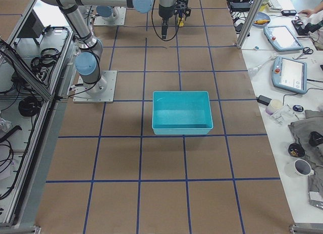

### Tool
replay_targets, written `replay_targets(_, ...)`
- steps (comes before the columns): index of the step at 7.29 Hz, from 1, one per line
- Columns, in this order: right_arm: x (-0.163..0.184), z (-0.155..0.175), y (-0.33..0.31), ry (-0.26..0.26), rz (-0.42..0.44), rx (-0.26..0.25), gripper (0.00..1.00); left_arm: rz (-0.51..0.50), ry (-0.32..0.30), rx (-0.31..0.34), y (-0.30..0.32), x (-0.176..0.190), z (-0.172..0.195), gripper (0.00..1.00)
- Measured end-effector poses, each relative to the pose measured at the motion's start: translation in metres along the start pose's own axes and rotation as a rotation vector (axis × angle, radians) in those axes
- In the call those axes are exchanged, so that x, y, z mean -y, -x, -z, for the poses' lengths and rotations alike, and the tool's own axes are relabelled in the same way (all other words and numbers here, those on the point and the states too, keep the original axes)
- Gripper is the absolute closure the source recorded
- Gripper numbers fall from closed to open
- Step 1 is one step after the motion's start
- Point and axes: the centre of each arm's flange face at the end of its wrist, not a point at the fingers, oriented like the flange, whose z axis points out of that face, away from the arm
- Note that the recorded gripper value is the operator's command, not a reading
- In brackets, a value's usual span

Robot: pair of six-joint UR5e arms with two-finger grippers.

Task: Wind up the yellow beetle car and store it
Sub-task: 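Close the left gripper on the yellow car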

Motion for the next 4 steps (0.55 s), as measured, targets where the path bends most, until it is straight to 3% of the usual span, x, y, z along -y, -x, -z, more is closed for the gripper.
replay_targets(1, 0.0, -0.0009, 0.0001, 0.003, 0.0, 0.001, 0.0, 0.0, 0.0, 0.001, -0.0006, 0.0002, 0.0001, 1.0)
replay_targets(4, 0.0007, -0.003, -0.0008, 0.007, 0.001, -0.009, 0.0, 0.023, 0.001, 0.013, -0.0003, 0.0002, 0.004, 1.0)
